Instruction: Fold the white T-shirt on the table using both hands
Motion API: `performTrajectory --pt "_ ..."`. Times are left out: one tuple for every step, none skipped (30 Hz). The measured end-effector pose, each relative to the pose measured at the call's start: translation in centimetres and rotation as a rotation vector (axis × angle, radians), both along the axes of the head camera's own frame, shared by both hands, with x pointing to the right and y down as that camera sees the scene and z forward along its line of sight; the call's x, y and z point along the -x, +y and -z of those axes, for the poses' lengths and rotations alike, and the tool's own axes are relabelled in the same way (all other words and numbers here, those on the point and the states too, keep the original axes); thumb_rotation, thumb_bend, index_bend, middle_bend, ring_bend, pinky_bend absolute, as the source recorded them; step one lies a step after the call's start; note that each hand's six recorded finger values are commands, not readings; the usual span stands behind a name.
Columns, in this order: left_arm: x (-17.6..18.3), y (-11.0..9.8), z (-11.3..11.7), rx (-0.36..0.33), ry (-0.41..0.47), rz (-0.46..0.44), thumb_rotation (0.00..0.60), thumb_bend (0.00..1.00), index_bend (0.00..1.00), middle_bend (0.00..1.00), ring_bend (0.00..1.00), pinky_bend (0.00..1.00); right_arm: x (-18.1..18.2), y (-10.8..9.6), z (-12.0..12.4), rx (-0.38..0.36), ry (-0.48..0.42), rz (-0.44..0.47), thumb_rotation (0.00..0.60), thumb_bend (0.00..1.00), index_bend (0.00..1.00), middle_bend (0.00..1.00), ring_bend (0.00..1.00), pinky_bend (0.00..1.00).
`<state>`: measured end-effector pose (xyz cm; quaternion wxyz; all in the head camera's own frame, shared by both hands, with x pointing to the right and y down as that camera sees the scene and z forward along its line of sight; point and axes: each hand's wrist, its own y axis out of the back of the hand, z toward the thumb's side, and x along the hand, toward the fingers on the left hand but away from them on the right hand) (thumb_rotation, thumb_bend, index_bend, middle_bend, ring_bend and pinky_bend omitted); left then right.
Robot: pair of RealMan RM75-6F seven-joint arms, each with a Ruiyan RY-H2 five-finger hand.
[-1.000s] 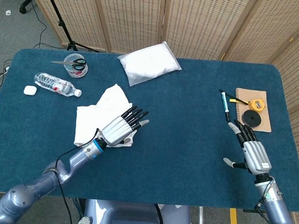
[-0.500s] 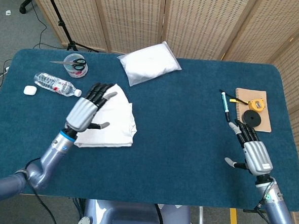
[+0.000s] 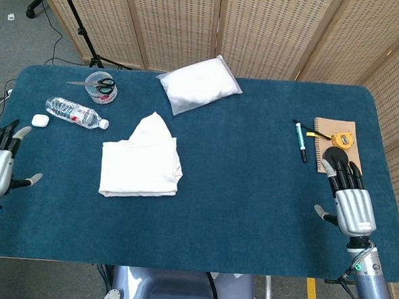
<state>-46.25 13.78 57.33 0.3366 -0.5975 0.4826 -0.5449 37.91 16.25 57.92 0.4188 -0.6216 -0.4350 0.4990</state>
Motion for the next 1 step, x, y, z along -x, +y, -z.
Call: performTrajectory --pt "0.63 0.49 0.22 -0.006 -0.003 0.019 0.6 0.0 0.0 0.0 0.0 0.0 -0.06 0.03 0.16 -0.003 0.0 -0.013 0.6 0.0 0.0 0.0 0.0 0.0"
